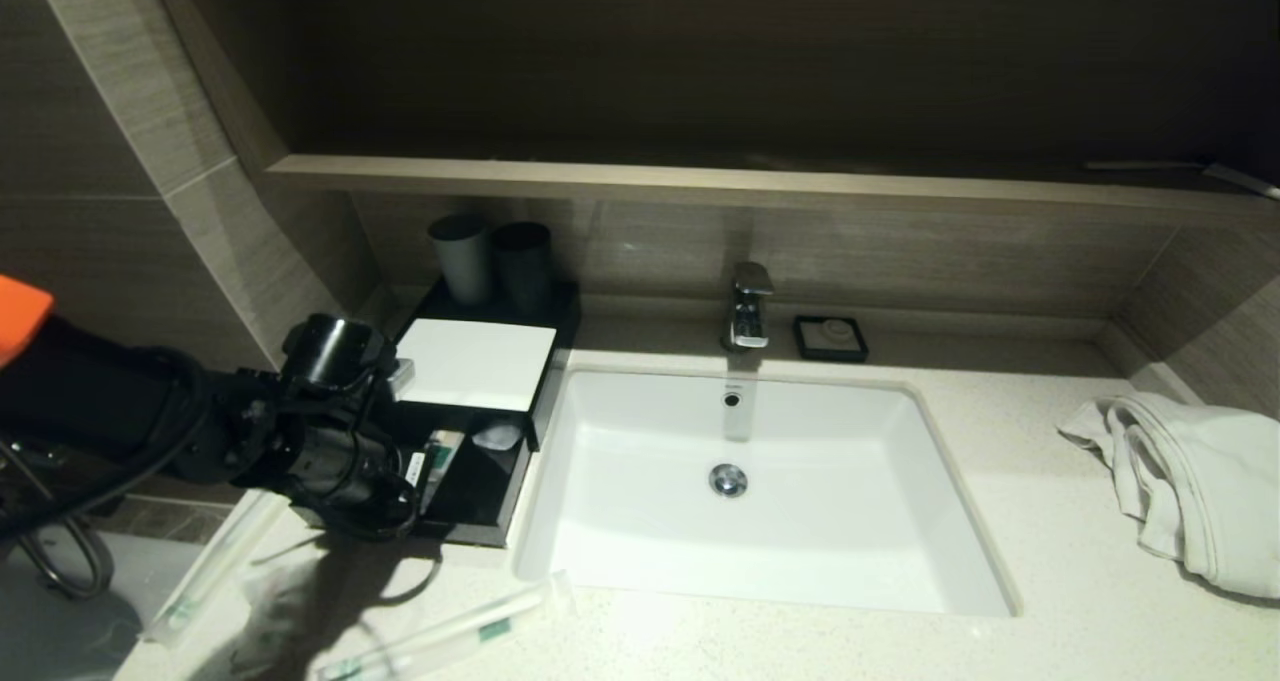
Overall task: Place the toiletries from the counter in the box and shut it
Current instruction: Open the drawer
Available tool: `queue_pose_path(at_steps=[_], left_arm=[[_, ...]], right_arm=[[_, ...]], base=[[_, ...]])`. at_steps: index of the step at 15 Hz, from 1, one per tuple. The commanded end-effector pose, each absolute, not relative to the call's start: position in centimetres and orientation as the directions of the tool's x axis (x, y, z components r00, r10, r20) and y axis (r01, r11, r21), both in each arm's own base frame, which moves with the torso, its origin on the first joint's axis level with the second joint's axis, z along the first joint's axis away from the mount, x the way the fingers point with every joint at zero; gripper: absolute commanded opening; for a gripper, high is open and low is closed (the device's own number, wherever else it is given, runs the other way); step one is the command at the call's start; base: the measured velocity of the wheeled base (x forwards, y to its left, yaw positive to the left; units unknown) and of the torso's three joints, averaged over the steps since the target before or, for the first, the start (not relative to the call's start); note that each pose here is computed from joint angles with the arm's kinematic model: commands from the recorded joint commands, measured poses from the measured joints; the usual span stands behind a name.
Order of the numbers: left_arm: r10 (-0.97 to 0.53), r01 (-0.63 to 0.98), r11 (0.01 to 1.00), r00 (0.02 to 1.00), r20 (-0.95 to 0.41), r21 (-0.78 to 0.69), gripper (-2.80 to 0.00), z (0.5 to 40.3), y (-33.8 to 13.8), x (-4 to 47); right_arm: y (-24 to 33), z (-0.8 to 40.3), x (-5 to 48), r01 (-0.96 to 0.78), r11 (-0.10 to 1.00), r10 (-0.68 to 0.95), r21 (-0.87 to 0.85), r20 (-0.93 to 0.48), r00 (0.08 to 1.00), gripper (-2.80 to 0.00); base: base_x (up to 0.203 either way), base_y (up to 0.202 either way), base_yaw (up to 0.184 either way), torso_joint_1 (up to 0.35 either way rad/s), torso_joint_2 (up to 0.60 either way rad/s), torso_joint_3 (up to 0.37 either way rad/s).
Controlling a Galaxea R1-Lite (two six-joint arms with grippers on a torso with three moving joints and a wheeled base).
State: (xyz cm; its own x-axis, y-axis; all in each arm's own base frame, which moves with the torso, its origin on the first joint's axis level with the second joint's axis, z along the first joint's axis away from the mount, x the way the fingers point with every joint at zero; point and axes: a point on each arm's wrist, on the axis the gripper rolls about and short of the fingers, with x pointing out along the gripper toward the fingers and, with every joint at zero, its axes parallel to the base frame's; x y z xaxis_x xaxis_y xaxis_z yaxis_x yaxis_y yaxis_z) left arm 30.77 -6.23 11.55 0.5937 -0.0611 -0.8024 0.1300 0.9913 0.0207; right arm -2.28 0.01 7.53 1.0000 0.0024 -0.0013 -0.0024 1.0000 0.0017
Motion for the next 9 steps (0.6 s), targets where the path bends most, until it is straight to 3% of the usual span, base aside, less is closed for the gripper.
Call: queue_pose_path(at_steps=[1,9], left_arm=[[-0.059,0.129,0.991,0.59,-0.805,0.021,-2.8,11.46,-6.21,30.66],[-0.055,0.13,0.991,0.57,-0.819,0.023,-2.8,10.93,-6.11,30.19]], right_arm=[[0.01,7.53,-2.28,-0.003,1.0,0.003,0.002,-0.002,1.0,-2.8],[0.01,7.53,-2.28,-0.003,1.0,0.003,0.002,-0.002,1.0,-2.8]], base=[[0.0,0.0,0.0,0.0,0.0,0.0],[0.0,0.0,0.0,0.0,0.0,0.0]])
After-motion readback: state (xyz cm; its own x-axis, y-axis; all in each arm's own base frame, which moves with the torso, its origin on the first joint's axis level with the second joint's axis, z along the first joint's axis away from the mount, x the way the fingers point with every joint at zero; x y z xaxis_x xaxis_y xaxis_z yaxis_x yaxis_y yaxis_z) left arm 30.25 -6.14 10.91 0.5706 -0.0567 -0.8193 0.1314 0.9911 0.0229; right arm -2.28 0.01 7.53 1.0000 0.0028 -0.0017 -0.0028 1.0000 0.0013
